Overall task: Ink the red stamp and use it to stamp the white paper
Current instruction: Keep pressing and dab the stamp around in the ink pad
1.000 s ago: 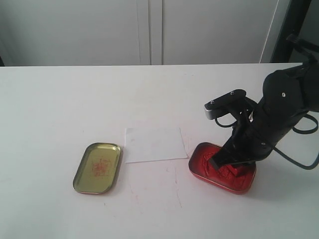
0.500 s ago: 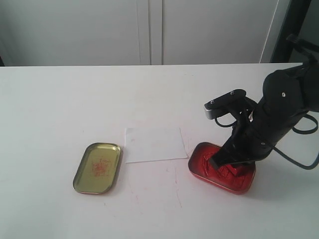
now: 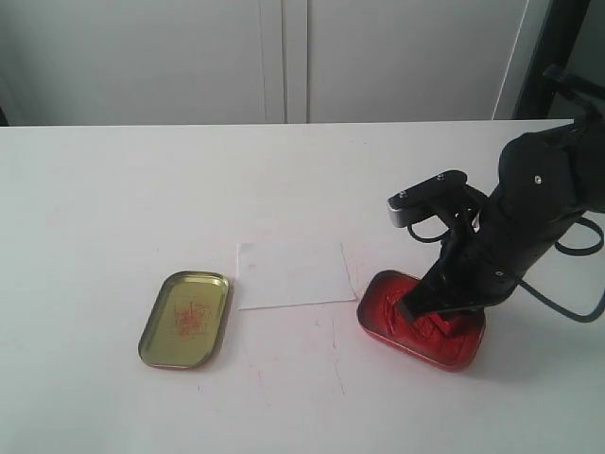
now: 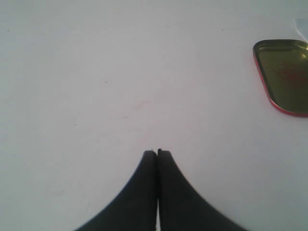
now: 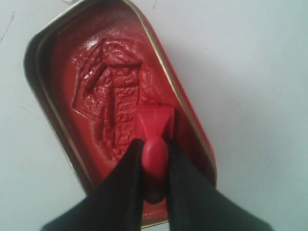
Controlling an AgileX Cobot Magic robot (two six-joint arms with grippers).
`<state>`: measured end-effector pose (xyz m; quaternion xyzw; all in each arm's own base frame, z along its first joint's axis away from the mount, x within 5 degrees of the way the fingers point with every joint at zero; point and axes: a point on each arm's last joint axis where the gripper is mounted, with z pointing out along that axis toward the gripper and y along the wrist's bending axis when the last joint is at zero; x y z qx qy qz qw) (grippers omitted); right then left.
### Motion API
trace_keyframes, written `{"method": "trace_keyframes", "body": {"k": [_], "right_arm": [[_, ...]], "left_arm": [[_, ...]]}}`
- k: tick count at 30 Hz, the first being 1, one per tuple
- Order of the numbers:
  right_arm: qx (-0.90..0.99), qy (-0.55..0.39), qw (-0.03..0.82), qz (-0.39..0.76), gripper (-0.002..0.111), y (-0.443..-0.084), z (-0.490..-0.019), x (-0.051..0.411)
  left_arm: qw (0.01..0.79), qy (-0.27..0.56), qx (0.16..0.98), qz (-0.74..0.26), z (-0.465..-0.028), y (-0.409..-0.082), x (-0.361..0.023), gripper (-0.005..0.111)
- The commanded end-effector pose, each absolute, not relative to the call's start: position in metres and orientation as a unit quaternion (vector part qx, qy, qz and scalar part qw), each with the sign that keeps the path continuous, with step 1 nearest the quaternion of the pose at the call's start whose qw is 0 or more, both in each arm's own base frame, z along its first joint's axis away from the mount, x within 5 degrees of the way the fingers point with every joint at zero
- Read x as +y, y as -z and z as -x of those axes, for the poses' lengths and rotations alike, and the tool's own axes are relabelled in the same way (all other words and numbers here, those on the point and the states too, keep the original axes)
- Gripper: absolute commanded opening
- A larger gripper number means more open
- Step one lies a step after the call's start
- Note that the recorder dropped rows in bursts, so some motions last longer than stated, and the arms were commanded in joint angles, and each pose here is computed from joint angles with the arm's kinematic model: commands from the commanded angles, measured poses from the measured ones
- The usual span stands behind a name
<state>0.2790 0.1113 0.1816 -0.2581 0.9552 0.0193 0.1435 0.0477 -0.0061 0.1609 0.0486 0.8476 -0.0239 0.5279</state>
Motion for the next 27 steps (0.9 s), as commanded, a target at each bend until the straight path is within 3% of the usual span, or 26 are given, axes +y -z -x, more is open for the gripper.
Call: {"method": "trace_keyframes", "body": {"k": [1,27], "right_arm": [[0.955,-0.021,0.158,0.250,0.000,-0.188,-0.279,0.108],[0.951,-0.022,0.181,0.250,0.000,-0.201,-0.277,0.107]], "left_arm": [[0.518,0.024,0.853,-0.048,-0.047,-0.157,-0.006,0.000],[0.518,0.024,0.853,-0.048,-0.047,-0.157,-0.006,0.000]]}}
